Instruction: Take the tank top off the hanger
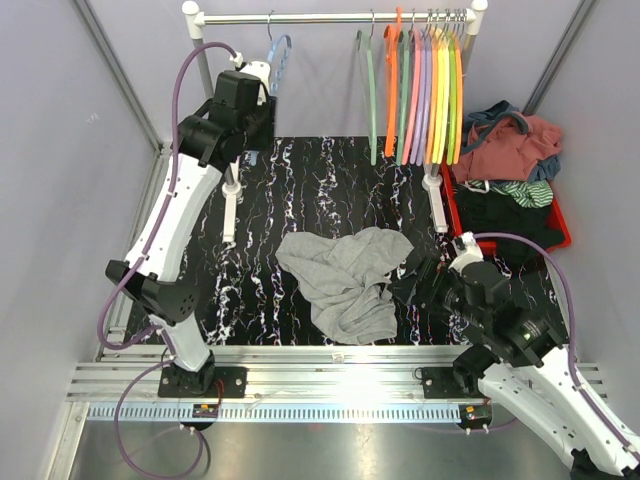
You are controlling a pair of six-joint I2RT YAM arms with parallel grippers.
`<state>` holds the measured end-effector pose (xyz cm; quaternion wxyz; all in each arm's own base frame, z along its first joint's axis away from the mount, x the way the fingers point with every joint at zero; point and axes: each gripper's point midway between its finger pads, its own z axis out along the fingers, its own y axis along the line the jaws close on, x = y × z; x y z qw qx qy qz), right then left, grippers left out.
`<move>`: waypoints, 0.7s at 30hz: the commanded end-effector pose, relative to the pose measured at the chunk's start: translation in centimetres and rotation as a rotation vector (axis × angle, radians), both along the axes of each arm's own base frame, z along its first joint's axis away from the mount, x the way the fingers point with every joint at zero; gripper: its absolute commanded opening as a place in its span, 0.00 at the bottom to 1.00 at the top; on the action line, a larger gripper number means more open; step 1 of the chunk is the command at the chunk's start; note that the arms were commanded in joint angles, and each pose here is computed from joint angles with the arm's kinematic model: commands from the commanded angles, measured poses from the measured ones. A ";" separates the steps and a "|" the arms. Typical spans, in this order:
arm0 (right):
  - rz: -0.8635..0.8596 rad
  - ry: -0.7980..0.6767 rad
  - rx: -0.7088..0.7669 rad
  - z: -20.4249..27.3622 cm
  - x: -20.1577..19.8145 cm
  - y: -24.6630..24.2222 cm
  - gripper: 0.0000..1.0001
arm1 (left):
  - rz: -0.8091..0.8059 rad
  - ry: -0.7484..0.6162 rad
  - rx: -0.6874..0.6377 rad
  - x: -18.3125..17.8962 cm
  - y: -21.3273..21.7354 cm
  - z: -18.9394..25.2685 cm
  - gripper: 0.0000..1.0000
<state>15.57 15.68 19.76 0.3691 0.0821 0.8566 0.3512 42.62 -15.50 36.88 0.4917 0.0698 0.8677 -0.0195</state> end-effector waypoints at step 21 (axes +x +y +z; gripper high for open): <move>0.183 0.254 -0.467 -13.8 4.9 9.6 1.00 | -0.137 -0.164 -0.331 -18.2 1.6 -3.9 0.99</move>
